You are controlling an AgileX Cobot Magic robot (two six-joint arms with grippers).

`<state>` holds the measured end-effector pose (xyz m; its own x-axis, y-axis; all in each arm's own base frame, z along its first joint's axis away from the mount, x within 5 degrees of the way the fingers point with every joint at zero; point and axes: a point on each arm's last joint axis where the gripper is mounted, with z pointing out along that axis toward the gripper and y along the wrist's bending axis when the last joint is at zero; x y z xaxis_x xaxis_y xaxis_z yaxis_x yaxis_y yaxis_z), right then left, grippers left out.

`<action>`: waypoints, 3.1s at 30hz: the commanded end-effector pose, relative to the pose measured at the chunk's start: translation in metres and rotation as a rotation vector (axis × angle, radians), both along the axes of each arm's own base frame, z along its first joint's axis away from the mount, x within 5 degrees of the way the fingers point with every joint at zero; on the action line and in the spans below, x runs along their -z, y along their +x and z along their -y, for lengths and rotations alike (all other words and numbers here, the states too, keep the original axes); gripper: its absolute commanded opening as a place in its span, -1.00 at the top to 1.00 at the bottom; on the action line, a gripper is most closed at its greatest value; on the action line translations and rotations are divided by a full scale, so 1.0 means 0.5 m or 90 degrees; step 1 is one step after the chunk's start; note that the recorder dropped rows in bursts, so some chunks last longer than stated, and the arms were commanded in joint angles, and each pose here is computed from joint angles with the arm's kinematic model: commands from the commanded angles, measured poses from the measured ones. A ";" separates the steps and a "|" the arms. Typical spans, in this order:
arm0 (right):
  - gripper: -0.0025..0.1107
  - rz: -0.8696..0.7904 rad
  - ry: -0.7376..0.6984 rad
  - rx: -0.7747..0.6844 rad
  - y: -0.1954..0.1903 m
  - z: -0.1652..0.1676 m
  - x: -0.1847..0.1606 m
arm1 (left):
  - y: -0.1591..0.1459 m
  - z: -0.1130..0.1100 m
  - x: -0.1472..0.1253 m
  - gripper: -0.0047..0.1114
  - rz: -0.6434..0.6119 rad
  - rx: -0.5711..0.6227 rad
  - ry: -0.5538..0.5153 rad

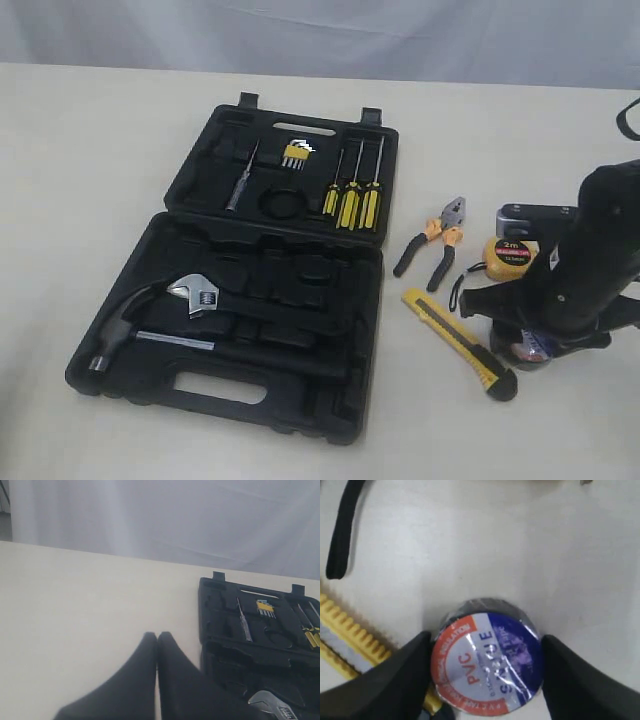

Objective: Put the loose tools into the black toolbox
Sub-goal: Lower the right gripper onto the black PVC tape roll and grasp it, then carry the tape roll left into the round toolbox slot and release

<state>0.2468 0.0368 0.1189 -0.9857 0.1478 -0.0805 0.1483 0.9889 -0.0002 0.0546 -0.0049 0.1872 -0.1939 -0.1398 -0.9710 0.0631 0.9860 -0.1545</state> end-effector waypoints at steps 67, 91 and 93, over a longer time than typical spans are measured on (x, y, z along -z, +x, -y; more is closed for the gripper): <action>0.96 0.190 -0.051 -0.369 0.344 -0.442 -0.095 | 0.000 0.001 -0.003 0.92 0.001 0.004 0.002; 0.02 0.158 -0.042 -0.362 0.345 -0.448 -0.047 | 0.000 0.001 -0.003 0.92 0.001 0.004 0.002; -0.42 0.157 -0.042 -0.364 0.344 -0.448 -0.049 | 0.000 0.001 -0.003 0.92 0.001 0.004 0.002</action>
<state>0.4183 0.2629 0.1405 -0.8567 -0.4085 -0.3149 -0.3987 0.9118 -0.0982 0.0546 -0.0049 0.1872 -0.1939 -0.1398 -0.9710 0.0631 0.9860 -0.1545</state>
